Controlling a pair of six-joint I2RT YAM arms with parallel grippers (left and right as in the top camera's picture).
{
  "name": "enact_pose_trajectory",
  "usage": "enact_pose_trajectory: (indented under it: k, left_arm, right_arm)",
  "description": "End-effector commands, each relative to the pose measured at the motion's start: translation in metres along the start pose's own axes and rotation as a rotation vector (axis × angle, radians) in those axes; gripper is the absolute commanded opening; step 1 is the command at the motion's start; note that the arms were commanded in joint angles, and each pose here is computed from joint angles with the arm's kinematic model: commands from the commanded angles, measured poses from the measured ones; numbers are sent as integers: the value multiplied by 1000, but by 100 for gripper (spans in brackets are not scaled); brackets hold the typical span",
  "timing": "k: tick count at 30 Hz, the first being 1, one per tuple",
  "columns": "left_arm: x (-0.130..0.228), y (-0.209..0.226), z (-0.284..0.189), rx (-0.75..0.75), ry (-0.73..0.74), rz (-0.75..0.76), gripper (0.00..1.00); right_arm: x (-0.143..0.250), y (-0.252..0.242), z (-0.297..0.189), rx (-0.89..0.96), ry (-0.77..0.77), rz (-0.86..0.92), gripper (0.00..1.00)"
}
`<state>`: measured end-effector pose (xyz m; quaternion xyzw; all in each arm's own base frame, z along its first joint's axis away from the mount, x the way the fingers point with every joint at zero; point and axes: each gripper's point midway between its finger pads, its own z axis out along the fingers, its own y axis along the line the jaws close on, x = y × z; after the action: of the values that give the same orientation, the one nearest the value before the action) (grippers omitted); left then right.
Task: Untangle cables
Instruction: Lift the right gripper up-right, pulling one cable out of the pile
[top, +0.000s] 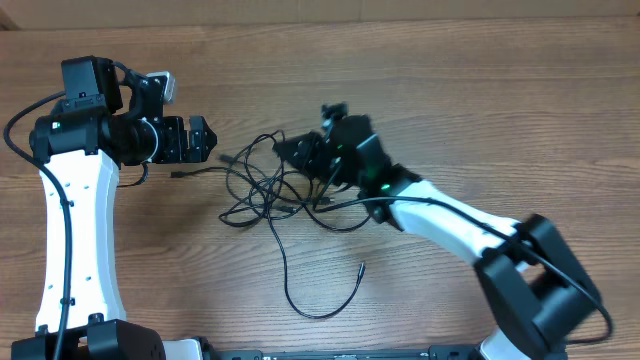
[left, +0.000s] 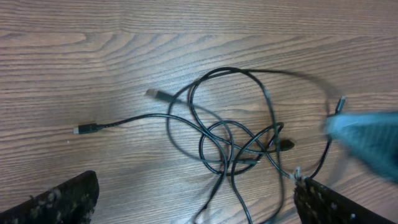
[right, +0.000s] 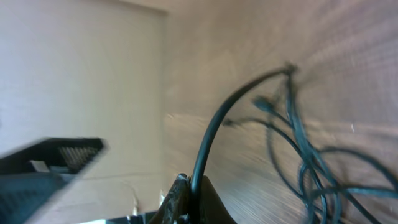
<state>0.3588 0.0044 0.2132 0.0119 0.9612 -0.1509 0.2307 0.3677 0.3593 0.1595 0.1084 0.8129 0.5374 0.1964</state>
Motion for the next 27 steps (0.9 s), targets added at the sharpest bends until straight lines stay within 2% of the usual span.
enact_pose_trajectory:
  k: [1, 9, 17, 22, 27]
  left_arm:
    - [-5, 0, -4, -6, -15, 26, 100]
    - [-5, 0, -4, -6, -15, 26, 100]
    - [-5, 0, -4, -6, -15, 26, 100]
    - [-5, 0, -4, -6, -16, 26, 100]
    - [-5, 0, -4, -6, -16, 26, 100]
  right_arm:
    - [-53, 93, -57, -191, -148, -138, 4]
    - [-117, 161, -175, -332, -376, -237, 4]
    - [-148, 214, -283, -413, -571, -351, 4]
    - [-164, 237, -333, -394, -649, -383, 4]
    - [-186, 232, -373, -314, -737, -380, 4]
